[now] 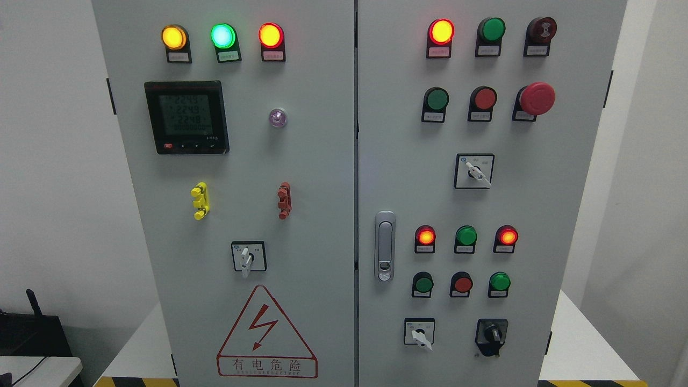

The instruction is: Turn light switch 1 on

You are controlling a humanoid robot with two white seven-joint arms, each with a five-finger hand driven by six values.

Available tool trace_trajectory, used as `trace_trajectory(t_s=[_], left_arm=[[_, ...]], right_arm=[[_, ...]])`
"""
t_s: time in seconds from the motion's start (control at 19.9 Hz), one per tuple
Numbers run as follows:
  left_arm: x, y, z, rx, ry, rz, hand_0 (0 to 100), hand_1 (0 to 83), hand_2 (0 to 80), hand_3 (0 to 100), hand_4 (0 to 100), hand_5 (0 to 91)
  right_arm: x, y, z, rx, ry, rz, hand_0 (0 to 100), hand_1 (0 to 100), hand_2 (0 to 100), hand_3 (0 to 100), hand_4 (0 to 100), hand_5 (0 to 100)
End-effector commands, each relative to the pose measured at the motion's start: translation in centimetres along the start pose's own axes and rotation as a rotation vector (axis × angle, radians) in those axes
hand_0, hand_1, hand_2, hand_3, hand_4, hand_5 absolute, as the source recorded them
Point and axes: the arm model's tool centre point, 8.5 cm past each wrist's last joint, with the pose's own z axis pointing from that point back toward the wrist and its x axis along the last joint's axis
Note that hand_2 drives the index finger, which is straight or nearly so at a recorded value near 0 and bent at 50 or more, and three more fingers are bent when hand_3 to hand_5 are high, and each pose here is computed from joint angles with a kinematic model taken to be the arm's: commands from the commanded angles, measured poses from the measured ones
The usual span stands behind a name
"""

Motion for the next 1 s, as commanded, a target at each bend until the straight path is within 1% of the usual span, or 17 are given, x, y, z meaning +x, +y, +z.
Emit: trace_trajectory(t_s=[0.0,0.05,0.15,0.2,0.3,0.35,0.4,0.45,0.55,0.6,0.7,0.8,0.85,0.9,0.95], left_arm=[[11.4,11.7,3.3,0.293,-0.401,0.108,39,14.3,0.0,7,17,0.0],[12.8,13.0,4.3,0.333,-0.459,0.118,39,15.0,0.0,9,19,0.0],[14.4,14.6,5.6,0.382,-0.542,0.131,39,16.1,0.0,16,25,0.0],[15.1,15.7,6.7,0.422,-0.606,0.137,40,16.2,2.1,20,29,1.3],[16.6,17.5,8.8,0.489,-0.737,0.132,40,16.8,7.2,26,36,4.7],[17.4,18.0,9.7,0.507,-0.794,0.128,41,16.9,9.6,30,40,6.2],[18.7,18.6,11.0,0.530,-0.874,0.133,41,17.0,12.4,35,43,8.7],[19.6,19.2,12.2,0.543,-0.932,0.141,42,17.2,14.7,37,45,10.3],[21.6,19.9,14.7,0.551,-1.033,0.129,43,17.3,18.1,42,49,14.7],[22.4,20.2,15.7,0.555,-1.072,0.121,43,17.3,18.8,43,50,16.0],[24.5,20.4,18.0,0.552,-1.169,0.107,45,17.1,20.6,48,57,27.3],[26.3,20.3,20.3,0.521,-1.270,0.095,44,17.5,23.0,51,61,32.6],[27.1,20.1,21.4,0.504,-1.313,0.081,44,18.0,25.5,53,64,34.6],[27.7,19.9,22.5,0.497,-1.350,0.063,43,19.2,30.5,56,66,37.7],[28.4,19.8,23.4,0.495,-1.382,0.045,42,20.4,35.9,59,69,43.4]], right_arm=[[0.0,0.1,0.0,0.003,0.001,-0.008,12,39,0,0,0,0],[0.0,0.1,0.0,0.003,0.001,-0.008,12,39,0,0,0,0],[0.0,0.0,0.0,0.001,0.001,-0.008,12,39,0,0,0,0],[0.0,0.0,0.0,0.001,0.001,-0.008,12,39,0,0,0,0],[0.0,0.1,0.0,0.003,0.001,-0.008,12,39,0,0,0,0],[0.0,0.0,0.0,0.001,0.001,-0.008,12,39,0,0,0,0],[0.0,0.0,0.0,0.001,0.001,-0.008,12,39,0,0,0,0],[0.0,0.1,0.0,0.003,0.001,-0.008,12,39,0,0,0,0],[0.0,0.0,0.0,0.001,0.001,-0.008,12,39,0,0,0,0],[0.0,0.0,0.0,0.001,0.001,-0.008,12,39,0,0,0,0],[0.0,0.0,0.0,0.001,0.001,-0.008,12,39,0,0,0,0],[0.0,0.0,0.0,0.001,0.001,-0.008,12,39,0,0,0,0],[0.0,0.0,0.0,0.001,0.001,-0.008,12,39,0,0,0,0],[0.0,0.0,0.0,0.001,0.001,-0.008,12,39,0,0,0,0],[0.0,0.0,0.0,0.001,0.001,-0.008,12,39,0,0,0,0]])
